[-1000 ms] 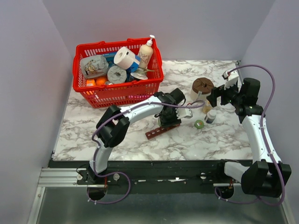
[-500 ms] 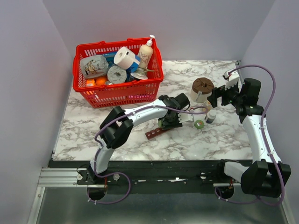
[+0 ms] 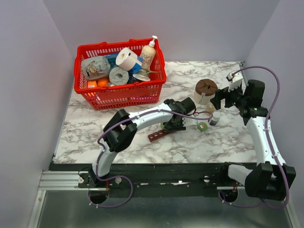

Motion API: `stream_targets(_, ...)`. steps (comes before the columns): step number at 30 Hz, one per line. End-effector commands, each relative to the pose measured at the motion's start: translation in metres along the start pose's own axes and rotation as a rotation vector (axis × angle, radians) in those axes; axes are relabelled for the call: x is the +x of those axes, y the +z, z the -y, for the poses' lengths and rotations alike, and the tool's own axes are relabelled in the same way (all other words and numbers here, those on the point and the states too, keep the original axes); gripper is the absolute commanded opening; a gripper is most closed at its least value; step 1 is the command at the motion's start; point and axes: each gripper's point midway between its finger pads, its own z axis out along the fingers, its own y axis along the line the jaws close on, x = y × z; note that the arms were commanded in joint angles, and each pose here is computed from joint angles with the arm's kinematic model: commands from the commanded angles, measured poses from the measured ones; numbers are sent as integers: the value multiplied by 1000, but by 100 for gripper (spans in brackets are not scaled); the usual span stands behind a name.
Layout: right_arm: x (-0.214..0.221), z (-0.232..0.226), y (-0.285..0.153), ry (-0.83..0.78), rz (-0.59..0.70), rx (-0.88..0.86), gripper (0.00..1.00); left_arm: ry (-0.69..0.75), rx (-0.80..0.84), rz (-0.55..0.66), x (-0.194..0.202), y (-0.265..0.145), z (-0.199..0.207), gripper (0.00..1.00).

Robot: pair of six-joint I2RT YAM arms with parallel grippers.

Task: Sort the pills into containers

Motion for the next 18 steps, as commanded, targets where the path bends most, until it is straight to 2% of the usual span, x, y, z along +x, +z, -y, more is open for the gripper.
stream_targets(1, -1, -1, -1, 22, 1, -18, 100, 21, -66, -24, -6, -5, -9, 0)
stream_targets(18, 0, 1, -1, 30, -2, -18, 100, 106, -118, -83, -4, -4, -9, 0)
